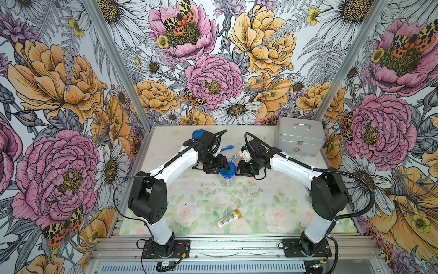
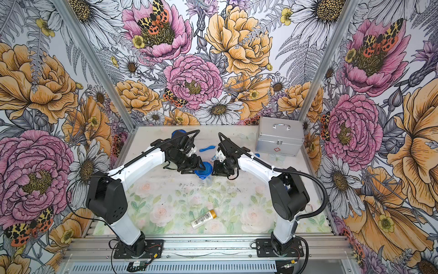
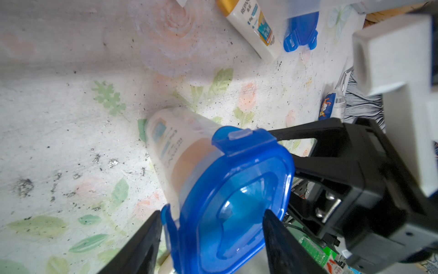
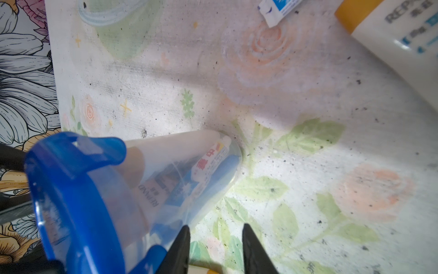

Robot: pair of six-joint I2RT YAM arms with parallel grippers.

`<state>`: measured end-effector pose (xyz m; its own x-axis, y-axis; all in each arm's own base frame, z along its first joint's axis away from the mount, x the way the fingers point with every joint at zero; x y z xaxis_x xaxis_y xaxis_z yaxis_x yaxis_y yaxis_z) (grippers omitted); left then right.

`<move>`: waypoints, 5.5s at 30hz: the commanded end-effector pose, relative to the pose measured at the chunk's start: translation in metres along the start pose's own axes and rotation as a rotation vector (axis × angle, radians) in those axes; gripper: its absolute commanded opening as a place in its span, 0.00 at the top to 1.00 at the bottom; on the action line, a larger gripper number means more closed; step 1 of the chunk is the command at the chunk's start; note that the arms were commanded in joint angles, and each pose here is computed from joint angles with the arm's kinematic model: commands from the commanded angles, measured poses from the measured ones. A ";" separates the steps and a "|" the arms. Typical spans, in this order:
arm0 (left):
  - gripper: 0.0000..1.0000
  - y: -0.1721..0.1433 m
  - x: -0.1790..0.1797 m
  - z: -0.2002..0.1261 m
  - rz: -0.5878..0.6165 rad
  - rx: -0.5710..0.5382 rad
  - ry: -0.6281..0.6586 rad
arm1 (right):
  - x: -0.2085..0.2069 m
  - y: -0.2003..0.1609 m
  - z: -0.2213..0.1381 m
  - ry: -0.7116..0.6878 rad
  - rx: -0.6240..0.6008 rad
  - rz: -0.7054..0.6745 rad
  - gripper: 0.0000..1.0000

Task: Pack away toiletry kits
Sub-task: Close the fastener on the container, then move the container to the center of the board, then pick up the container from the center of the board.

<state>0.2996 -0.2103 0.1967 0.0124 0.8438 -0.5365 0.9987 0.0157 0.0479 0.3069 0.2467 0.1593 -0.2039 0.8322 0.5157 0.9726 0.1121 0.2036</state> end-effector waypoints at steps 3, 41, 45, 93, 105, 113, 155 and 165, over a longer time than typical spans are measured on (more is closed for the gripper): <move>0.17 -0.001 0.002 -0.022 0.014 -0.084 0.013 | 0.001 -0.001 -0.018 0.019 -0.053 0.008 0.61; 0.06 -0.001 -0.050 0.019 0.207 -0.110 0.554 | -0.070 -0.021 -0.099 -0.096 -0.218 0.155 0.09; 0.13 0.002 -0.031 0.006 0.167 -0.118 0.574 | -0.071 -0.016 -0.102 -0.100 -0.230 0.154 0.10; 0.01 0.113 0.138 -0.165 -0.155 -0.452 0.611 | -0.065 0.065 -0.146 -0.266 -0.283 0.041 0.11; 0.02 0.061 0.058 -0.190 0.052 -0.585 0.624 | -0.102 0.139 -0.117 -0.351 -0.301 0.087 0.29; 0.02 0.039 -0.020 -0.151 0.186 -0.552 0.422 | -0.126 0.150 -0.077 -0.367 -0.225 0.105 0.44; 0.01 0.006 -0.110 -0.044 0.314 -0.356 0.217 | -0.038 0.070 -0.140 -0.345 -0.256 -0.097 1.00; 0.01 0.018 -0.095 -0.041 0.271 -0.335 0.215 | -0.013 0.009 -0.124 -0.302 -0.173 -0.095 1.00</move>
<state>0.3110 -0.2661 0.2874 0.2321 0.9403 -0.2488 0.8804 -0.0944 0.4647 0.3153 0.1658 0.2580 -0.2406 0.9483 0.2069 0.9045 0.1418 0.4022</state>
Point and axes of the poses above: each gripper's point midway between its finger pads, its own z axis out along the fingers, its own x axis along the line the jaws close on, y = z × x, the point moved 6 cm from there along -z, back along the fingers, and after that the axes turned 1 degree about -z, right-handed, at the moved point
